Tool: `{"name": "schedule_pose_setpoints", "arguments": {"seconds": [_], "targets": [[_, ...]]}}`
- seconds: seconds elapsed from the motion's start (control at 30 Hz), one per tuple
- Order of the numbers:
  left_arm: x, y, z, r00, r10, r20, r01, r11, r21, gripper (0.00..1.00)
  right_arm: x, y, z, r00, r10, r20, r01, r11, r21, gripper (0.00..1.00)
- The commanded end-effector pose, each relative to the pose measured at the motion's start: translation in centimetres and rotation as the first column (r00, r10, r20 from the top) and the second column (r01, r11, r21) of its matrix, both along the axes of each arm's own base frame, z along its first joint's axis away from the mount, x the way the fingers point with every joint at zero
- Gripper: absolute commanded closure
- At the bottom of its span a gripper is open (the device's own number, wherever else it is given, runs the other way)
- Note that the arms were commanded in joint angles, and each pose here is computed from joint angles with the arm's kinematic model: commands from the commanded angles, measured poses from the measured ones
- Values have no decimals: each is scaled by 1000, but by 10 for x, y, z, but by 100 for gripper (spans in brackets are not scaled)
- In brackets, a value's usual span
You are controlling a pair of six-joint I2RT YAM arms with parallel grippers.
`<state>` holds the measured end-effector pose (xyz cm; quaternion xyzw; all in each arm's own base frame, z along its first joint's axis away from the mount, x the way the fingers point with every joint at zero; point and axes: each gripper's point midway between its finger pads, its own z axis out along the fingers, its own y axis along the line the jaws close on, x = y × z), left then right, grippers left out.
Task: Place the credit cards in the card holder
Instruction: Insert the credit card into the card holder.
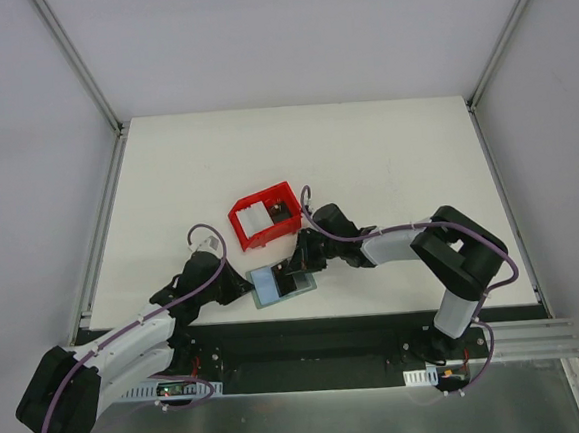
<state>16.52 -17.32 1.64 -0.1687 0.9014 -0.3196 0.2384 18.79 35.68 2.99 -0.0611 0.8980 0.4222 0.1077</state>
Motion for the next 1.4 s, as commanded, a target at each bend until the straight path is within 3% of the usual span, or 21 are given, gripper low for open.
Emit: {"name": "schedule_pose_setpoints", "arguments": {"seconds": [0.0,0.4,0.53,0.7,0.87,1.37], "targets": [[-6,8,-10,999,9,-32,-8,999,33,100,-16,1,-10,998,31,-47,-32,999,-18,100],[-6,7,-11,1000,7,-31,-6,1000,29,100,-20,18,-9,997,52,-51,-52,999,1,97],[-7,7,-11,999,8,-34,-7,1000,28,100,-18,17,-9,999,39,-34,-40,999,-18,89],[-8,7,-11,999,9,-32,-8,1000,22,100,-12,-1,-4,999,7,35,-3,994,-109,69],[-8,7,-12,999,5,-33,-5,1000,21,100,-13,-8,4,995,28,93,-10,983,-185,59],[-7,5,-10,999,3,-33,-3,1000,11,100,-26,21,9,989,122,86,-104,976,-193,57]]}}
